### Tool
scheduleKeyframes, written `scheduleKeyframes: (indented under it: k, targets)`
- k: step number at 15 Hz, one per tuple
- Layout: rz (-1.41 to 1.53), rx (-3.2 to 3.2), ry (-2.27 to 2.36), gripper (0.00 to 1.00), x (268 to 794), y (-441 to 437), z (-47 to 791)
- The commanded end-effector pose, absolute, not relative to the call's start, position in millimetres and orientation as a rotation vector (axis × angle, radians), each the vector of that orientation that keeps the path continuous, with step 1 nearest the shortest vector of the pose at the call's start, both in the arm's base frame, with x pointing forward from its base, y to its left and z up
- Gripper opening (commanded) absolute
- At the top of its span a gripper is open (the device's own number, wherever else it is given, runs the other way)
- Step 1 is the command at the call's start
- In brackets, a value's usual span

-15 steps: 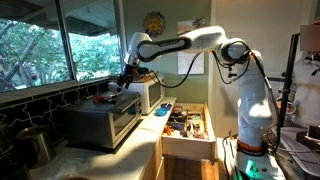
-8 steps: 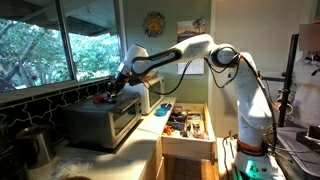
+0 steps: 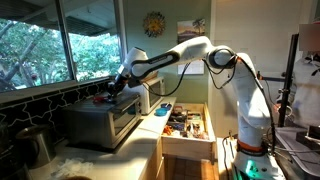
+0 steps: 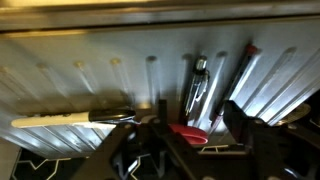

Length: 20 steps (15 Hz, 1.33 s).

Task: Remove the pen from the microwave on the left and put it in the wooden plate on the left

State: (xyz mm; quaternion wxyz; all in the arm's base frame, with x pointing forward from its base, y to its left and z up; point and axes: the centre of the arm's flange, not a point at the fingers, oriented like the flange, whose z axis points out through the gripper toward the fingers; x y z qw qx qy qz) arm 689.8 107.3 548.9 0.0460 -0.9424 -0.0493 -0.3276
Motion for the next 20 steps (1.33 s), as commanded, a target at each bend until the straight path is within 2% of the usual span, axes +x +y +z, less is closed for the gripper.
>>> scheduleKeyframes:
  k: [1, 2, 4, 5, 6, 7, 9, 11, 12, 13, 15, 20]
  targets:
    - [-0.979, -2.883, -0.119, 0.55, 693, 109, 541]
    - [-0.970, -2.888, -0.119, 0.46, 693, 109, 539]
    - [-0.952, -2.898, -0.118, 0.48, 694, 108, 534]
    - [-0.943, -2.899, -0.117, 0.42, 694, 108, 531]
    - [-0.932, -2.903, -0.119, 0.45, 695, 108, 528]
    - [-0.922, -2.907, -0.122, 0.42, 695, 108, 526]
    - [-0.913, -2.912, -0.126, 0.18, 695, 108, 527]
    - [-0.905, -2.911, -0.130, 0.01, 694, 109, 534]
    - [-0.897, -2.904, -0.135, 0.00, 693, 111, 539]
    - [-0.877, -2.902, -0.134, 0.04, 691, 114, 544]
    - [-0.805, -2.914, -0.146, 0.04, 684, 121, 561]
    - [-0.769, -2.893, -0.181, 0.04, 632, 135, 656]
